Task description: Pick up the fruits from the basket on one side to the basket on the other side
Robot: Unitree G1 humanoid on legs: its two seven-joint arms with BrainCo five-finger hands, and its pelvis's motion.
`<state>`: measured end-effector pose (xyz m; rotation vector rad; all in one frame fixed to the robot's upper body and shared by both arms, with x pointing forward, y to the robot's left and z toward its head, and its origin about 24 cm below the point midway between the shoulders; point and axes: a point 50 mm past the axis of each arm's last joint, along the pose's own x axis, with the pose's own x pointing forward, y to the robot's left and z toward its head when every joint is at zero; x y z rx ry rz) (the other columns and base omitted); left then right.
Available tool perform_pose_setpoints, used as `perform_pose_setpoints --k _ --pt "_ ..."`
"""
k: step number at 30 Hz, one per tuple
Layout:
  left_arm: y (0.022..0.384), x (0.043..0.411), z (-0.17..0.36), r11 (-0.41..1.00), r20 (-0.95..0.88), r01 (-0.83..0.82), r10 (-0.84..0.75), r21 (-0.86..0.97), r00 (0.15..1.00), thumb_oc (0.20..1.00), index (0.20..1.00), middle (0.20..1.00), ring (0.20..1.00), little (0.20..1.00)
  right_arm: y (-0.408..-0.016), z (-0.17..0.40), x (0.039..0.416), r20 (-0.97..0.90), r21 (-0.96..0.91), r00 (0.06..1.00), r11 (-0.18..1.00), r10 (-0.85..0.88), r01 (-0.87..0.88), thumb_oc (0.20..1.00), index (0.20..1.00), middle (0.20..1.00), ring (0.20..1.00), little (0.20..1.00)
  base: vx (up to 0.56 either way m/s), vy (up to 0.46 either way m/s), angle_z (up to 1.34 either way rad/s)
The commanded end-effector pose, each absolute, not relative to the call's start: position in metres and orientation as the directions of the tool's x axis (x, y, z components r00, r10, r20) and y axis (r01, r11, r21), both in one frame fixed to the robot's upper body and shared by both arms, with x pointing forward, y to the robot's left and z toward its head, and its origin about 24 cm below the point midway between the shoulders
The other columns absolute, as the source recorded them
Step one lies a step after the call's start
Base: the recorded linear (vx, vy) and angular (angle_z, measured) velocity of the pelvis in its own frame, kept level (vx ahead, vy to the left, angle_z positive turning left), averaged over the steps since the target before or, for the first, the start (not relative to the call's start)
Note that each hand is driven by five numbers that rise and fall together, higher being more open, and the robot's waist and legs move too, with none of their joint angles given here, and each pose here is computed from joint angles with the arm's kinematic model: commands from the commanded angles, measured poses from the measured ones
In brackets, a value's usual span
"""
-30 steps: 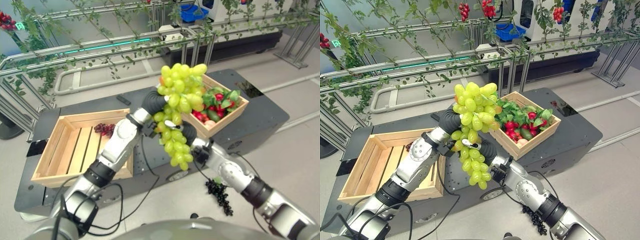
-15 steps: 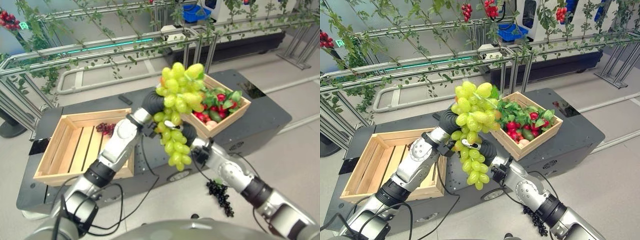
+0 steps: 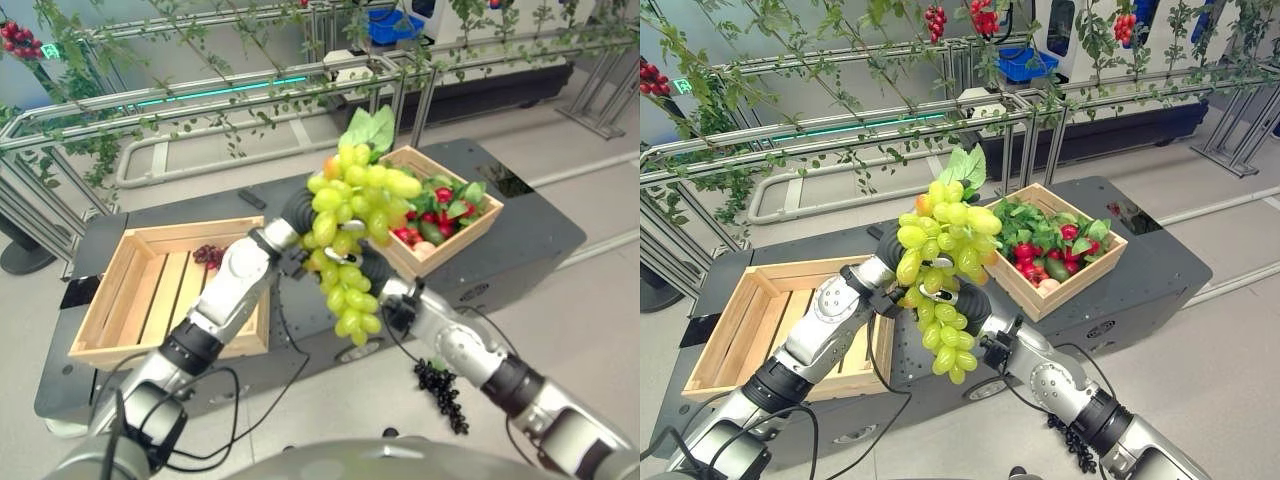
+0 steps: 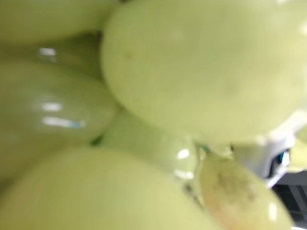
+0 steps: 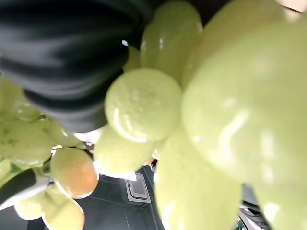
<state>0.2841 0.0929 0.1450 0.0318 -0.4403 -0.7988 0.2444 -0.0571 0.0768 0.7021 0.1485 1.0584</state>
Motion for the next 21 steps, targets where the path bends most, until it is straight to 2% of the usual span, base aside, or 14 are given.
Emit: perform_pose_setpoints --k 1,10,21 --pt "0.112 0.299 0.141 0.731 0.302 0.624 -0.683 0.276 0.665 1.0 1.0 1.0 1.0 1.0 -0.021 0.153 0.234 0.54 0.381 0.228 0.005 0.81 -0.924 0.2 0.2 0.2 0.2 0.2 0.0 0.0 0.0" --pt "0.156 0.288 0.114 0.822 0.246 0.526 -0.568 0.22 0.785 1.0 1.0 1.0 1.0 1.0 -0.061 0.156 0.246 0.575 0.361 0.36 0.167 0.735 -0.917 0.2 0.2 0.2 0.2 0.2 0.0 0.0 0.0" --pt "0.199 0.268 0.101 0.892 0.227 0.417 -0.449 0.176 0.864 1.0 1.0 1.0 1.0 1.0 -0.122 0.154 0.253 0.606 0.364 0.541 0.401 0.584 -0.84 0.2 0.2 0.2 0.2 0.2 0.0 0.0 0.0"
